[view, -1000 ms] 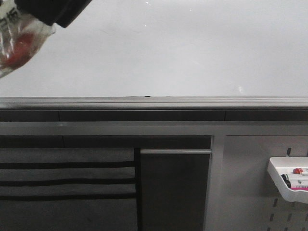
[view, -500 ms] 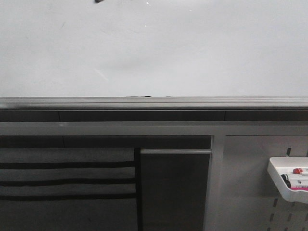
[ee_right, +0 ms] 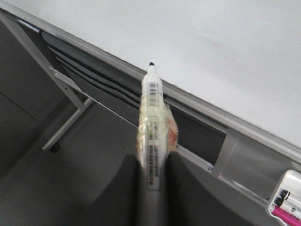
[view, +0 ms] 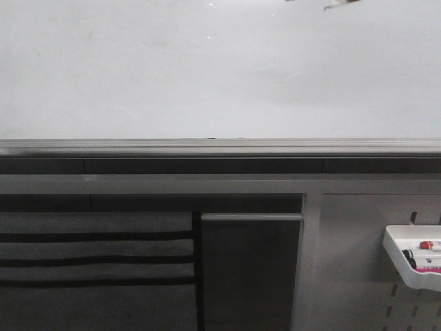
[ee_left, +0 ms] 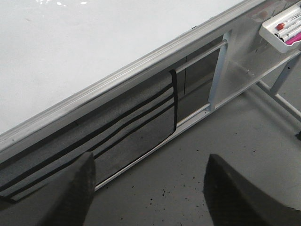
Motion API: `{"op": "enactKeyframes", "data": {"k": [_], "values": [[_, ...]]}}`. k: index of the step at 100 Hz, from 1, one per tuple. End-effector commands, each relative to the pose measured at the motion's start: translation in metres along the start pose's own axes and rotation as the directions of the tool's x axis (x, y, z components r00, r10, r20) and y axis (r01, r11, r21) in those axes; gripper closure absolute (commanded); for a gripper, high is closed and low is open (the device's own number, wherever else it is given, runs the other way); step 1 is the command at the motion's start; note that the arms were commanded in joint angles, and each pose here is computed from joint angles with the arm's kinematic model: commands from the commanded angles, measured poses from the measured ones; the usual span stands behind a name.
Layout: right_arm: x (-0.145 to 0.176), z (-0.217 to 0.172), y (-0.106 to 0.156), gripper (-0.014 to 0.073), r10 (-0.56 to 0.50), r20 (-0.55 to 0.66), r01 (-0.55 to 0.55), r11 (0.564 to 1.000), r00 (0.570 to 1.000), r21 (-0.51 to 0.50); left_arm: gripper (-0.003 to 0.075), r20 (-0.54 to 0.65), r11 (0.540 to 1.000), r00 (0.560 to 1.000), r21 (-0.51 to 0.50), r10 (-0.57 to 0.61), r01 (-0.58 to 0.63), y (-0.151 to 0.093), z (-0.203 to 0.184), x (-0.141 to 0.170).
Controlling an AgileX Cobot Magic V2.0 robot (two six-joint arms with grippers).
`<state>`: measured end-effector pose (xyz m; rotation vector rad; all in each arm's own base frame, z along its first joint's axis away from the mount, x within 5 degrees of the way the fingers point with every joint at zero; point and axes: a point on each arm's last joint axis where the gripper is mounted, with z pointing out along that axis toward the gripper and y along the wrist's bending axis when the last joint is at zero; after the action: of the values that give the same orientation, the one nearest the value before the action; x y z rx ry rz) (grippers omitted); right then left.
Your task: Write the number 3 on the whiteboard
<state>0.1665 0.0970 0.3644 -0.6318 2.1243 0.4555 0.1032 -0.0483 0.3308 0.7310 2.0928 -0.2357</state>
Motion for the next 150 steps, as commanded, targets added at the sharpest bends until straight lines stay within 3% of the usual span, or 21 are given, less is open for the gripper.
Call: {"op": "enactKeyframes", "data": {"k": [1, 35, 87, 106, 125, 136, 150], "values": [[-0.012, -0.009, -0.001, 0.0642, 0.006, 0.118, -0.009, 1.0, 0.993, 0.02, 0.027, 0.093, 0.999, 0.995, -0.02, -0.03, 0.032, 0.002, -0.006, -0.012], [-0.022, 0.02, -0.008, 0.0642, 0.045, 0.09, -0.046, 0.999, 0.995, 0.016, 0.027, 0.101, 0.999, 0.994, -0.005, -0.046, 0.046, 0.001, -0.006, -0.013], [-0.08, 0.1, -0.03, 0.0642, 0.004, 0.005, -0.004, 1.0, 1.0, 0.029, 0.027, 0.101, 0.999, 0.994, -0.005, -0.046, 0.046, 0.001, -0.006, -0.013], [-0.081, 0.116, -0.039, 0.0642, -0.05, -0.012, 0.051, 0.996, 0.999, 0.079, 0.027, 0.101, 0.999, 0.994, -0.005, -0.046, 0.046, 0.001, -0.006, -0.013], [-0.075, 0.106, -0.058, 0.0642, 0.012, -0.077, -0.001, 0.99, 0.997, 0.139, 0.027, 0.101, 0.999, 0.994, -0.005, -0.046, 0.046, 0.001, -0.006, -0.013], [-0.062, 0.112, -0.051, 0.0642, 0.021, -0.143, -0.005, 0.994, 0.989, 0.107, 0.027, 0.101, 0.999, 0.994, -0.005, -0.046, 0.046, 0.001, -0.006, -0.013], [-0.067, 0.13, -0.034, 0.0642, -0.029, -0.054, 0.033, 0.996, 0.998, 0.084, 0.027, 0.101, 0.999, 0.994, -0.005, -0.046, 0.046, 0.001, -0.006, -0.013]]}}
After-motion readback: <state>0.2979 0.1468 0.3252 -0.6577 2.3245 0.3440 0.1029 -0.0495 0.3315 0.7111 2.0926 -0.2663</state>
